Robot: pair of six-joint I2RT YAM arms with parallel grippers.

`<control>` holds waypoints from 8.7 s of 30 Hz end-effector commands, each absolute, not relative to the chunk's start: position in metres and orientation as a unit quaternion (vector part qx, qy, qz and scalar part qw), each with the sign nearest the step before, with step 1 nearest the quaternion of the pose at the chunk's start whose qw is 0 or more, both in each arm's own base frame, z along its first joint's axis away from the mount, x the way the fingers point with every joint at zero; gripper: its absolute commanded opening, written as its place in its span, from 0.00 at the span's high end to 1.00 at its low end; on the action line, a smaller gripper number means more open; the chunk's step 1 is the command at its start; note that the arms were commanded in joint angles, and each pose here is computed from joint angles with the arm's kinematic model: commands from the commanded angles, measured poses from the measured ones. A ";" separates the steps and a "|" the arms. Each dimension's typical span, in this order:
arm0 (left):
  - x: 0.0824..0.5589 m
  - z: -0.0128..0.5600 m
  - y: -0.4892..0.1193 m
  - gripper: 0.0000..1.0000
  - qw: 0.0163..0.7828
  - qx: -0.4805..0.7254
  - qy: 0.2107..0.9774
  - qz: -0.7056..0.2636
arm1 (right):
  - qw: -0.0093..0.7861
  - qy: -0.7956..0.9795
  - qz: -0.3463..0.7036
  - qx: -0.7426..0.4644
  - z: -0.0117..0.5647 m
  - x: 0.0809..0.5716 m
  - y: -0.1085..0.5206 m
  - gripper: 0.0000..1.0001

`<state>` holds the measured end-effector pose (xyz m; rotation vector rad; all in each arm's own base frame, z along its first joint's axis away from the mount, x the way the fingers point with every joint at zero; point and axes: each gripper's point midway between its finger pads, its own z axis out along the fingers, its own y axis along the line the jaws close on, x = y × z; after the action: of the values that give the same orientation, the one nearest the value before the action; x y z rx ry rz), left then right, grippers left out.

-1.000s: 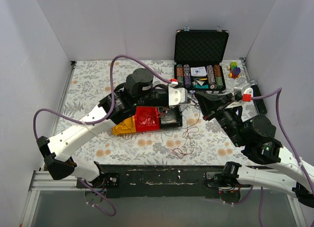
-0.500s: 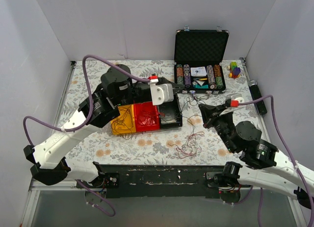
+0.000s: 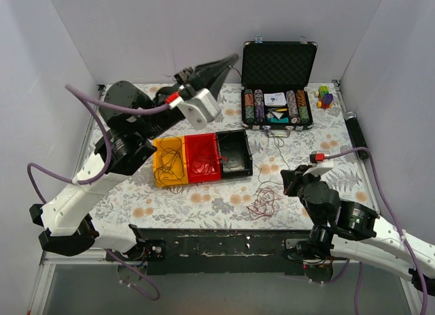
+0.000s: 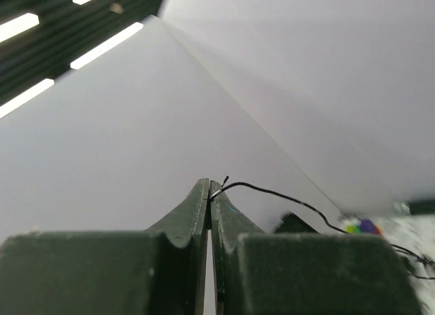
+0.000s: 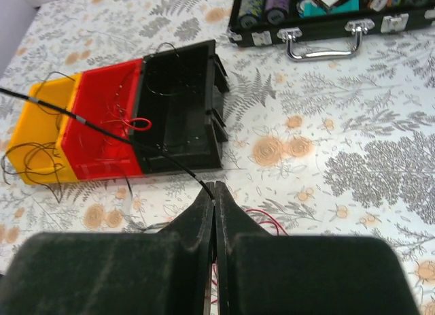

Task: Untangle the cables
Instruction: Untie the cable, then place the cable in the bin.

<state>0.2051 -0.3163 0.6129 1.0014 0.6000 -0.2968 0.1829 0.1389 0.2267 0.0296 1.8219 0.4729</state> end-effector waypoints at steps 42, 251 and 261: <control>0.064 0.866 -0.051 1.00 0.967 -0.011 -0.057 0.248 | 0.480 0.846 0.034 0.231 0.115 0.154 0.050 0.99; 0.155 0.297 -0.422 0.02 0.395 0.623 0.461 -0.494 | 0.658 0.660 0.360 0.021 0.377 0.185 0.179 0.99; 0.198 0.304 -0.436 0.25 0.495 0.579 0.475 -0.440 | 0.646 0.654 0.393 0.006 0.382 0.177 0.188 0.99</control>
<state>0.1774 -0.4289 0.2745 1.4987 1.2277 -1.1592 0.1829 0.1884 0.3484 -0.0074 1.5679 0.8011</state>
